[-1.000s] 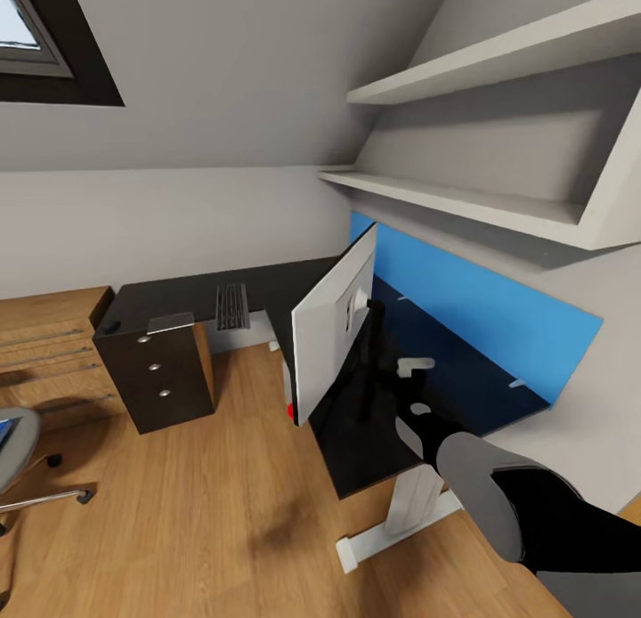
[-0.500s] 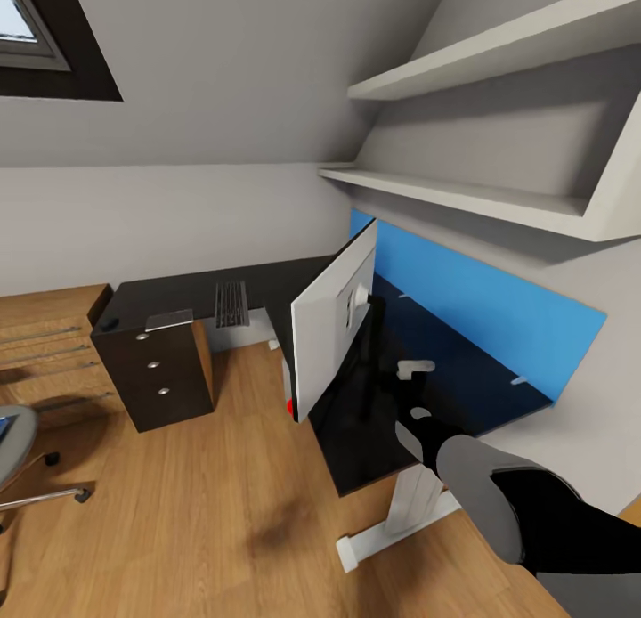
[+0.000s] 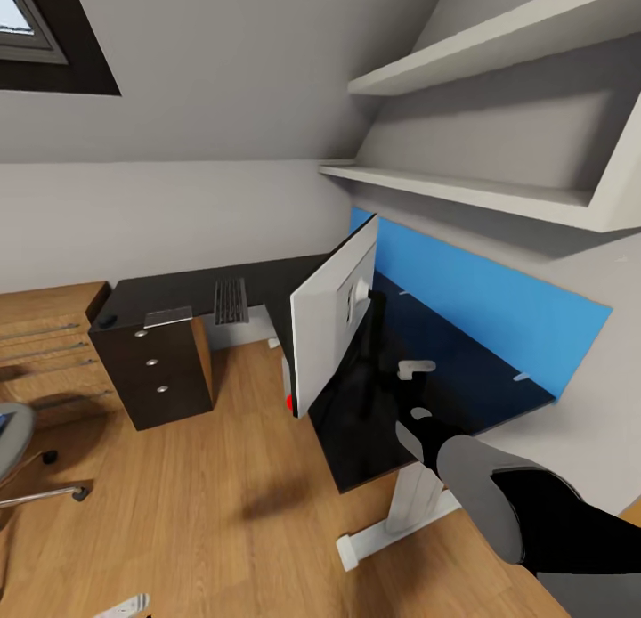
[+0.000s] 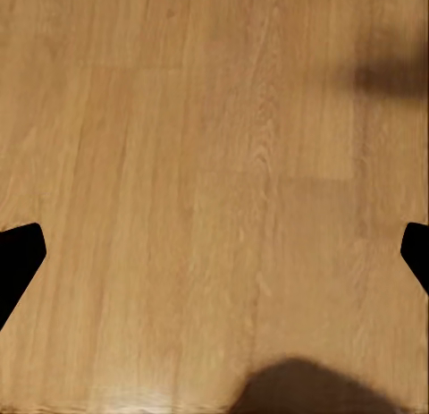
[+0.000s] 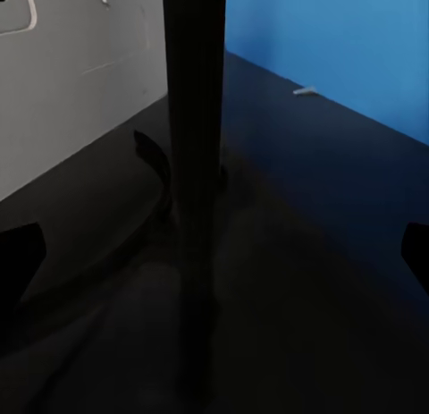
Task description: In the bedroom, organize the workspace by keeping the computer under the desk, ensuring the monitor is on the desk, placing the keyboard on the desk next to the monitor, placing the mouse on the desk next to the keyboard, moving the folder from the swivel chair onto the desk next to the mouse, stacking the notebook on top of the folder with the pen on top of the notebook, and positioning the swivel chair next to the desk.
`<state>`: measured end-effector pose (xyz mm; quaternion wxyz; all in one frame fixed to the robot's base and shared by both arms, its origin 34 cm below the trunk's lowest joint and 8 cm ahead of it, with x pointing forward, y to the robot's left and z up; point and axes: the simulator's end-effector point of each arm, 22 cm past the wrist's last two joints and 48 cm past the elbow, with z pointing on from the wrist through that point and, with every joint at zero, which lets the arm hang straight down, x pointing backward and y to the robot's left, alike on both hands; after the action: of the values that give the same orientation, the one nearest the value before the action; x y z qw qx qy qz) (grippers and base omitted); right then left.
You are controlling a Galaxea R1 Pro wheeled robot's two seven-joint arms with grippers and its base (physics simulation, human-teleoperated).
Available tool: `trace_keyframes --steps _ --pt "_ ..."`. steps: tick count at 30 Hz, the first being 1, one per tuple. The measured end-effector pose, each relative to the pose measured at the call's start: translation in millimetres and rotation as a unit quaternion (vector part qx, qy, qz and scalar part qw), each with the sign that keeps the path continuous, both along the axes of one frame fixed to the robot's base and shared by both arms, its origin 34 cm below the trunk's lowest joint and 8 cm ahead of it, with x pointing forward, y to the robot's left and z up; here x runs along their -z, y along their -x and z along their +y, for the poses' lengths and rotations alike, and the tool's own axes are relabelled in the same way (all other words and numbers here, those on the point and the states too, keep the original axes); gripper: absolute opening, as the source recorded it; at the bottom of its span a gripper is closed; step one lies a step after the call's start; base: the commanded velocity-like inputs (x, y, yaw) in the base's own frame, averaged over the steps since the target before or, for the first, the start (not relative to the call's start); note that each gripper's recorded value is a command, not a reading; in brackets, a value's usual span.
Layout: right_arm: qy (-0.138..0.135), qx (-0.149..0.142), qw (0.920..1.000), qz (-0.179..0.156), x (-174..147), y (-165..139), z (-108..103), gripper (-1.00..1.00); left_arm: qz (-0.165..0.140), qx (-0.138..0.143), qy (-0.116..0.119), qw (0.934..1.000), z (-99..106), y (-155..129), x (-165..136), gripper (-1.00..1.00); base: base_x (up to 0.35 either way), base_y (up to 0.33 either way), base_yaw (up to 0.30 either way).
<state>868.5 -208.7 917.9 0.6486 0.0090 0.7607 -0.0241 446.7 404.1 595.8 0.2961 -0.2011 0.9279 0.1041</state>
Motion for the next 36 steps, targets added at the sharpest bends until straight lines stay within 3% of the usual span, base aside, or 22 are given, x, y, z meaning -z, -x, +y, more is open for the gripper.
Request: trace_keyframes --steps 6,11,18,36 --pt "0.000 0.000 1.0000 0.000 8.5 -0.5 -0.4 1.00 0.010 -0.016 0.044 0.9988 -14.4 -11.5 2.9 1.00 0.000 0.000 0.000" --pt "0.001 0.001 1.0000 0.000 15.8 -0.9 -1.0 1.00 0.011 -0.023 0.063 0.9977 -23.0 -13.5 10.2 1.00 0.000 0.000 0.000" --pt "0.001 0.001 1.0000 0.000 26.2 -1.3 -1.8 1.00 0.014 -0.028 0.095 0.9950 -49.9 -4.3 34.1 1.00 0.000 0.000 0.000" --pt "0.001 0.001 1.0000 -0.001 46.2 -1.4 -1.6 1.00 -0.030 -0.024 0.079 0.9962 -53.7 -10.8 52.5 1.00 0.000 0.000 0.000"
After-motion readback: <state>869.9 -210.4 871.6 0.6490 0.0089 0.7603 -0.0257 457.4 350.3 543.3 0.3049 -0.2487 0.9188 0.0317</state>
